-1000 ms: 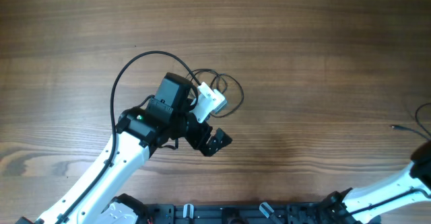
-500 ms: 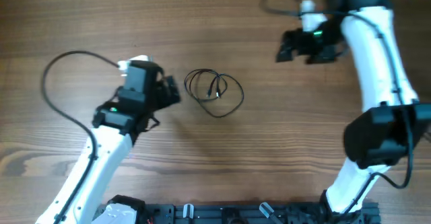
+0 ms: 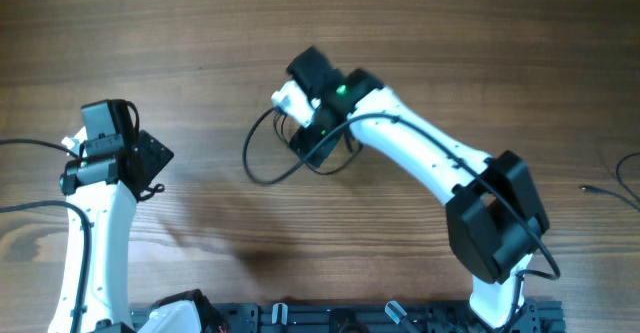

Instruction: Untangle cables

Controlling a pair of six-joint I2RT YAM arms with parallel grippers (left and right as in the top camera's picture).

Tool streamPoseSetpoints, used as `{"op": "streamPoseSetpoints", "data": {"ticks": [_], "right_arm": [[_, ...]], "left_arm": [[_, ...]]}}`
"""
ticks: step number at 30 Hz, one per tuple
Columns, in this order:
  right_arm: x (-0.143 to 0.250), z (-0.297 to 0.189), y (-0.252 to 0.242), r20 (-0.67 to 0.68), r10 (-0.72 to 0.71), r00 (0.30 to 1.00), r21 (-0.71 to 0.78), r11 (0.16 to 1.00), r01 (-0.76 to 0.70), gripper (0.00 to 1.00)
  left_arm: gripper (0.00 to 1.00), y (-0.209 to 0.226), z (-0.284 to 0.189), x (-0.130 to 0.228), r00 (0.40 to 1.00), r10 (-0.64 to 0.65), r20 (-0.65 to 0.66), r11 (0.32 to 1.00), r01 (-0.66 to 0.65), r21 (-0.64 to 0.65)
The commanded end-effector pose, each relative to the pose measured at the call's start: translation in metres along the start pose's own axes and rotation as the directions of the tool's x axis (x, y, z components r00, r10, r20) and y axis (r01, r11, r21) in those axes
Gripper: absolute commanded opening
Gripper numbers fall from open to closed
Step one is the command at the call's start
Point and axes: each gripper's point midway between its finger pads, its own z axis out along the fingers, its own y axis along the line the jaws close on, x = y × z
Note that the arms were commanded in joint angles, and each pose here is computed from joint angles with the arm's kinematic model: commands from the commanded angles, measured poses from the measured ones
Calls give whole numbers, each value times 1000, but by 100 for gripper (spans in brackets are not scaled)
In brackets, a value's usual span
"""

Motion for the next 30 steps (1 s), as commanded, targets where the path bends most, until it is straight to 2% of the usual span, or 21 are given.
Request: {"op": "streamPoseSetpoints", "data": {"ticks": [1,4,9,12,17,21,25,30], "right_arm": [[-3,22,34,56,-51,997,-126,990,58,82],[-14,27,43,105,2,994,-143,990,13,87],[-31,24,56,179,26,984,-225,974,15,86],[-35,29,56,205,86,975,-235,971,-36,84],[-28,37,56,192,97,977,-235,971,-50,82],[-23,39,42,182,116,976,-211,975,-76,80],[-4,52,20,113,151,982,-154,979,-133,79],[11,71,15,56,174,983,-157,974,-163,80]], "left_arm": [[100,12,9,-1,998,-67,-16,997,66,-48],[100,18,16,3,995,-99,-23,993,97,-63],[100,23,28,17,994,-97,-40,993,94,-73],[100,23,34,22,994,-97,-41,993,95,-67],[100,7,40,28,994,-89,-67,996,90,19],[100,-8,38,32,995,-17,-99,994,28,104],[100,-9,38,33,994,-11,-105,993,23,115],[100,-11,38,34,994,-10,-110,992,24,123]]}}
